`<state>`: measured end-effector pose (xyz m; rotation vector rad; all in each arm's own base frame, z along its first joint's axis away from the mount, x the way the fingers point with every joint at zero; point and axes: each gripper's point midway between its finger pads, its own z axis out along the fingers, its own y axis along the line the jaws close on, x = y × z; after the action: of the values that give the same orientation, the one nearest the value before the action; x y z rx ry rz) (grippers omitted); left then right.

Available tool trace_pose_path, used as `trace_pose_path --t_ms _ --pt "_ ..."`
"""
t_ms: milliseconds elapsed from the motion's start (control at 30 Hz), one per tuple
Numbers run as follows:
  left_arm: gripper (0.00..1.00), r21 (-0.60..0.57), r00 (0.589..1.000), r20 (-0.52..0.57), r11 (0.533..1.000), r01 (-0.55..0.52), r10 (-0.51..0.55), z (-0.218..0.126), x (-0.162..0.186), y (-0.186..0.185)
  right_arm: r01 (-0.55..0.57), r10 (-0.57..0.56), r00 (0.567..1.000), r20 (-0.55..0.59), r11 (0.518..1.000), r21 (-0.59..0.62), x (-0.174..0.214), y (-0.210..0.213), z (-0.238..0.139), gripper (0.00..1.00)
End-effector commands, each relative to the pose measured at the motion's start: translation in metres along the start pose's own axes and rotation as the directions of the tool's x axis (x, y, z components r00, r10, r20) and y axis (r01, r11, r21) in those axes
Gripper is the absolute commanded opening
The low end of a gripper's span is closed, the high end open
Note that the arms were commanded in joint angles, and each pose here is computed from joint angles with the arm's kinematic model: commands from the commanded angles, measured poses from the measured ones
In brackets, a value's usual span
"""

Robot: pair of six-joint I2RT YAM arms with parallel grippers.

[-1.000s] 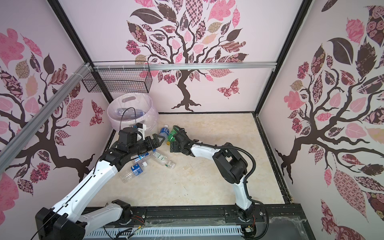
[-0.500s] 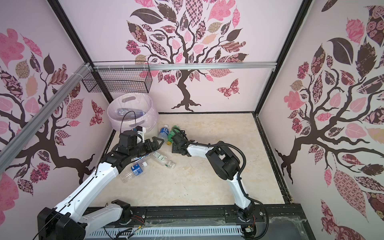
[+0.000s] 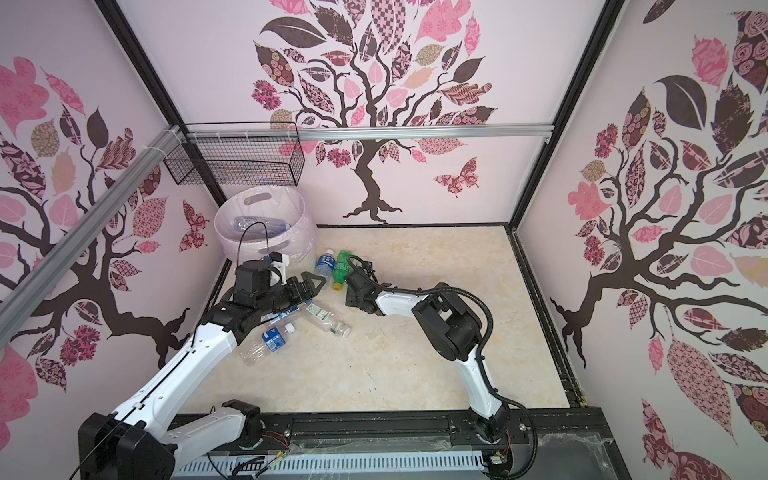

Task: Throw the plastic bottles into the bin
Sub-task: 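Close the right gripper on the clear green-label bottle's body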

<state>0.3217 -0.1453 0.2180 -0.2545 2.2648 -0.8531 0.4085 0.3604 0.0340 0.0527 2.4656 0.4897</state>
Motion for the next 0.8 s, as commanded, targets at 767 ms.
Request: trace_pose_path --t_ms 767 --pt "0.97 -0.025 1.000 -0.024 1.000 -0.018 0.017 0.016 0.006 0.008 0.128 -0.128 0.992 -0.020 0.992 0.017 0.005 -0.023 -0.073 0.54"
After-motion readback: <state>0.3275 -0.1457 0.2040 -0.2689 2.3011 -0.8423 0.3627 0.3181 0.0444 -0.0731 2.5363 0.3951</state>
